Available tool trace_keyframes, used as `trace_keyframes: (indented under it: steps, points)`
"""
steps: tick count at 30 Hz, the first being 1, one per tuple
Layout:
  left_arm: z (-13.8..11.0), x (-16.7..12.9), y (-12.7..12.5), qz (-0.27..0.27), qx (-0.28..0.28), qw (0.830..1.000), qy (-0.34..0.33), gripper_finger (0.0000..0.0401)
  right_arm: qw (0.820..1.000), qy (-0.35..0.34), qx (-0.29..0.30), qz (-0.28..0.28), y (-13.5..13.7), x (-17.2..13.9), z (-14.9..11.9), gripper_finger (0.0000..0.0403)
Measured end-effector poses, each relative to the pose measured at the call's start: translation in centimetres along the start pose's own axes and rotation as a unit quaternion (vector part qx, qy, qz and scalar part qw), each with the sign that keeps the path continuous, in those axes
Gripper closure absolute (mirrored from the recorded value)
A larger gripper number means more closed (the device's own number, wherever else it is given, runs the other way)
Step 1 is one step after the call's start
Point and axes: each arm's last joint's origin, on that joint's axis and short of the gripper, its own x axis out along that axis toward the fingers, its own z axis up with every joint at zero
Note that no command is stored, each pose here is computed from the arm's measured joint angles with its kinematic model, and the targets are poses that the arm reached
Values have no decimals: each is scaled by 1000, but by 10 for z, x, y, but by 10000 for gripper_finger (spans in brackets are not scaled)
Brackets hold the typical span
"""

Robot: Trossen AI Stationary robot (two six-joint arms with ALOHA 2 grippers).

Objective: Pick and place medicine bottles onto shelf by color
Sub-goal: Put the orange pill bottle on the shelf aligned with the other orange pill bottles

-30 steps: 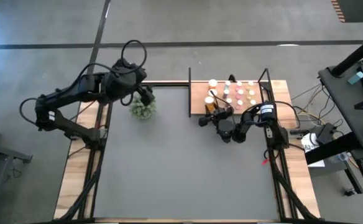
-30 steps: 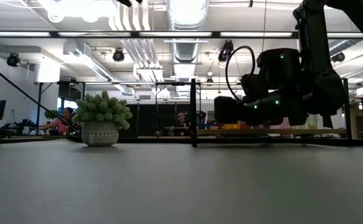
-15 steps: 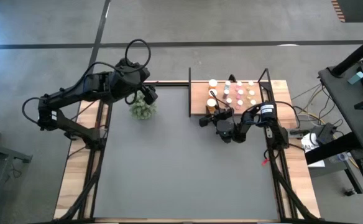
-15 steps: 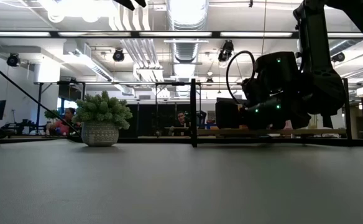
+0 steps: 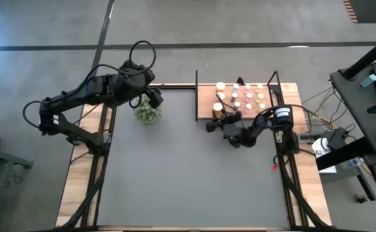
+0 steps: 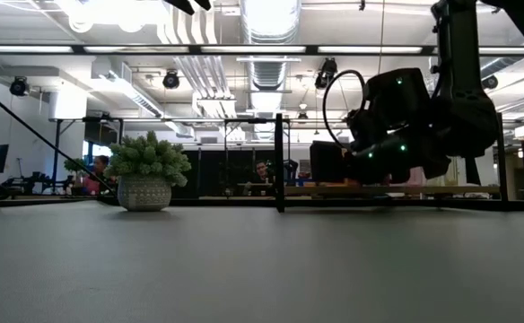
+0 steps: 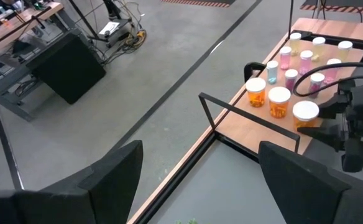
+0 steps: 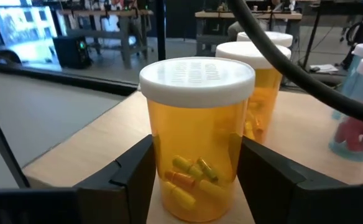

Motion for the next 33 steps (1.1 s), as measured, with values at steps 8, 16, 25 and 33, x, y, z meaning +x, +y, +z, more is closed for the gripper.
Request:
trace_keyframes:
  steps: [8, 16, 25, 33]
  points:
    - [0, 0, 0, 0, 0, 1000, 0, 99, 1000, 29, -4, -5, -2, -2, 6, 213]
    - [0, 0, 0, 1, 1, 1000, 0, 99, 999, 38, -12, 4, -2, -1, 4, 171]
    - [0, 0, 0, 1, 2, 1000, 1, 99, 999, 31, -8, -10, -2, -2, 7, 132]
    - [0, 0, 0, 1, 2, 1000, 1, 99, 1000, 11, -10, -2, 0, -5, 29, 131]
